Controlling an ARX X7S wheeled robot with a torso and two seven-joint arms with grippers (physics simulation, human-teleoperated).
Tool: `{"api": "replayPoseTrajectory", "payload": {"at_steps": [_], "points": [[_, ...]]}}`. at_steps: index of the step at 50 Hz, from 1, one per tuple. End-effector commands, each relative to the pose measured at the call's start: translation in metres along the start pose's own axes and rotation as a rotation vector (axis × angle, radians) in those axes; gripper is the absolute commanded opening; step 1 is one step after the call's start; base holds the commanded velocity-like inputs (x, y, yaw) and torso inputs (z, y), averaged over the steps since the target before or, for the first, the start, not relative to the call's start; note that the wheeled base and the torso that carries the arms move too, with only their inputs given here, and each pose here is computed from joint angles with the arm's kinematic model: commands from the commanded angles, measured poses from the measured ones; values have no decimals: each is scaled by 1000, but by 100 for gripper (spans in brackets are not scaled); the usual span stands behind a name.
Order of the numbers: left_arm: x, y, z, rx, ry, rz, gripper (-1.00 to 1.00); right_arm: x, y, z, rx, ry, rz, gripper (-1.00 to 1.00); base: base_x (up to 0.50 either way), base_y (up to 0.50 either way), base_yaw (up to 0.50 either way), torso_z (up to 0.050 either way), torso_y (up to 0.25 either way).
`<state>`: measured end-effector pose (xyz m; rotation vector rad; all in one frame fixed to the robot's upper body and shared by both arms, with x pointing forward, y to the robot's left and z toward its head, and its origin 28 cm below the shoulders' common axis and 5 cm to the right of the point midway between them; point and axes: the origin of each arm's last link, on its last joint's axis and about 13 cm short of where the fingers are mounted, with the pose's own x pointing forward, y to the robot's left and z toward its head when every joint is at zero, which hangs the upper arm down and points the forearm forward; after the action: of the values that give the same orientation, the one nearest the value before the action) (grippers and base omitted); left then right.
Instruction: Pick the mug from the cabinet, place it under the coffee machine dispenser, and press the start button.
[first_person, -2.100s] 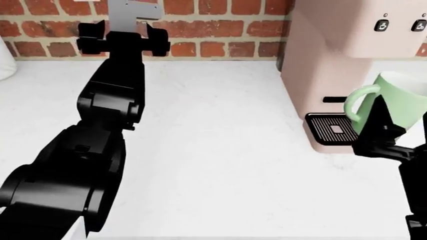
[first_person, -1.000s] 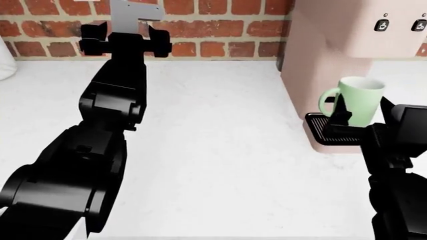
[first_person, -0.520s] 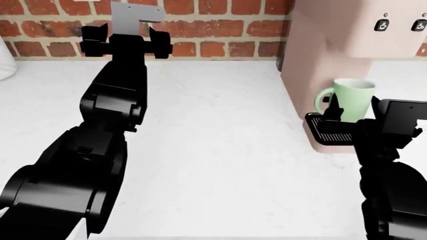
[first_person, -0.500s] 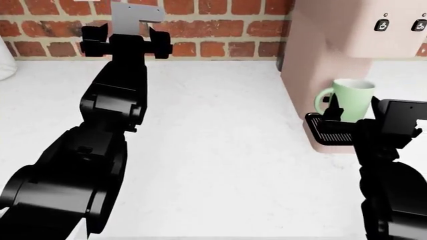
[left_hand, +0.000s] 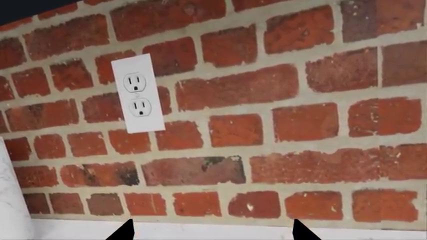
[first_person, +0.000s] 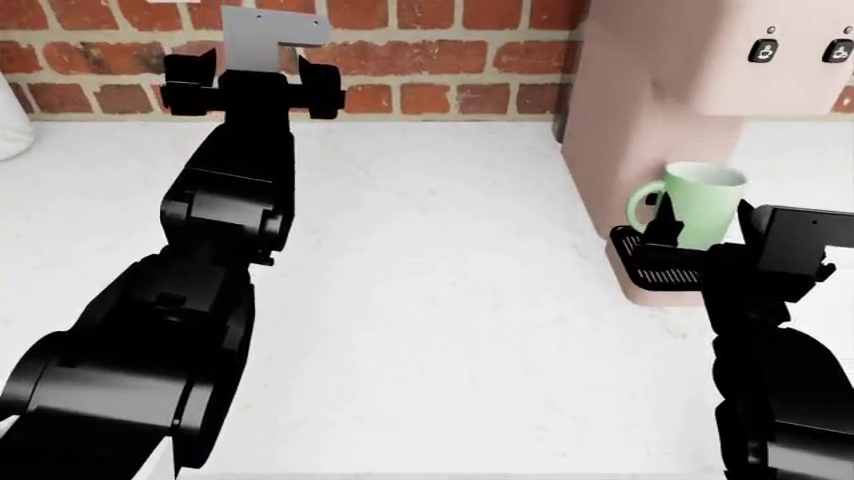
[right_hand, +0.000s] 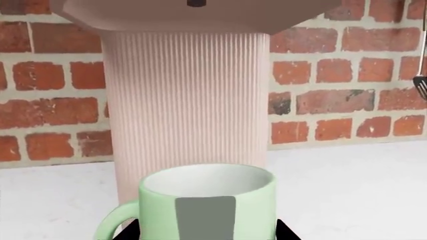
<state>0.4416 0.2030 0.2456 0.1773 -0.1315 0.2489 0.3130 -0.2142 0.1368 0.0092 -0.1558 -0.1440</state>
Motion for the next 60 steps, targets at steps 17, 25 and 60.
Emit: {"api": "replayPoseTrajectory", "payload": {"at_steps": [17,25,60], "points": [[-2,-4,-4,1,9,-10,100,-18,7,-5,-6,21,4,100,1,0,0,0,0],[-2,-5,-5,2,10,-15,100,-28,8,-3,-38,-18,-61,100,0,0,0,0,0],[-2,-4,-5,-4,14,-23,100,-113,37,91,-175,-297,14,-100,0,0,0,0,0]]}}
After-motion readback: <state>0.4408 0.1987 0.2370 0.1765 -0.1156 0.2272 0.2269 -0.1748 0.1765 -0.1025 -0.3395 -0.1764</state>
